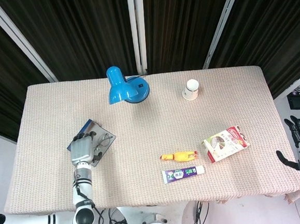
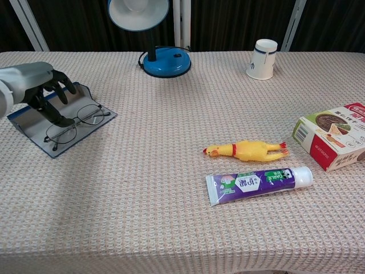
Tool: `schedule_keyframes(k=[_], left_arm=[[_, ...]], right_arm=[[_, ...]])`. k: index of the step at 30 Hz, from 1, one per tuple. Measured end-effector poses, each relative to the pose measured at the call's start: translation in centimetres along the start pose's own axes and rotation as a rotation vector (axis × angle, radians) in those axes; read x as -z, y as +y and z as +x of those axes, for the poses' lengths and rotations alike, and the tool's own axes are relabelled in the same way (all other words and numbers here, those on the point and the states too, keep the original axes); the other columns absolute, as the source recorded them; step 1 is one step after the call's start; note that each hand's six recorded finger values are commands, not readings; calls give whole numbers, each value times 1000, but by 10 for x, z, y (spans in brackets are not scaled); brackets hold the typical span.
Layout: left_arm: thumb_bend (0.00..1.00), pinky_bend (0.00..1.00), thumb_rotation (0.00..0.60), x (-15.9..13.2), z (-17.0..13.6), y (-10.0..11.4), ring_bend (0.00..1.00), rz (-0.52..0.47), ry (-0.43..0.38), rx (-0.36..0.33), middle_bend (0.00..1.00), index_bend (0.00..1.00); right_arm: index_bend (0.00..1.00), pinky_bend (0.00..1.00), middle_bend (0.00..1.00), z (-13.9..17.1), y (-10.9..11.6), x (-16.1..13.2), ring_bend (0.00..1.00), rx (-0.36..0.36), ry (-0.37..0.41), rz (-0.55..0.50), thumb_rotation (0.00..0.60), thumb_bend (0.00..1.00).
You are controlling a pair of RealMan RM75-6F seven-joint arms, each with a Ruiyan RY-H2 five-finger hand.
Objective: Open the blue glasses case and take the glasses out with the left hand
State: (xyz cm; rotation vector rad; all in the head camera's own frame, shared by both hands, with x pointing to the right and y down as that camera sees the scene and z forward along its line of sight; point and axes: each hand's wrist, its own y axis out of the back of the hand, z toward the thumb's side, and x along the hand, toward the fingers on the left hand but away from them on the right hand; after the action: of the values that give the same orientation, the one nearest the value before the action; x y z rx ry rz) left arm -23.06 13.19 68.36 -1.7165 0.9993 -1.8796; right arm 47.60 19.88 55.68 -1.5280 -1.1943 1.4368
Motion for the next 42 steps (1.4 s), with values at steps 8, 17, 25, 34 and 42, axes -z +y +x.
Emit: schedule_keyframes(k=[8, 17, 25, 34, 42], left_arm=[[263, 181, 600, -6, 3, -9, 133, 13, 16, -10, 287, 228], [264, 186, 600, -5, 12, -22, 151, 35, 41, -11, 301, 229], [281, 209, 600, -5, 18, -28, 196, 36, 39, -15, 348, 229], [303, 224, 600, -4, 24, -35, 221, 43, 35, -12, 373, 234], [359, 270, 600, -3, 26, -38, 292, 55, 40, -8, 442, 254]], right_arm=[[0, 0, 3, 3, 1, 2, 0, 2, 2, -8, 600, 219], [0, 0, 4, 6, 0, 8, 0, -2, -5, -13, 600, 220], [0, 0, 5, 5, -3, 12, 0, -18, -18, -16, 600, 219], [0, 0, 5, 3, -6, 16, 0, -31, -33, -16, 600, 220], [0, 0, 5, 3, -6, 17, 0, -30, -34, -17, 600, 220]])
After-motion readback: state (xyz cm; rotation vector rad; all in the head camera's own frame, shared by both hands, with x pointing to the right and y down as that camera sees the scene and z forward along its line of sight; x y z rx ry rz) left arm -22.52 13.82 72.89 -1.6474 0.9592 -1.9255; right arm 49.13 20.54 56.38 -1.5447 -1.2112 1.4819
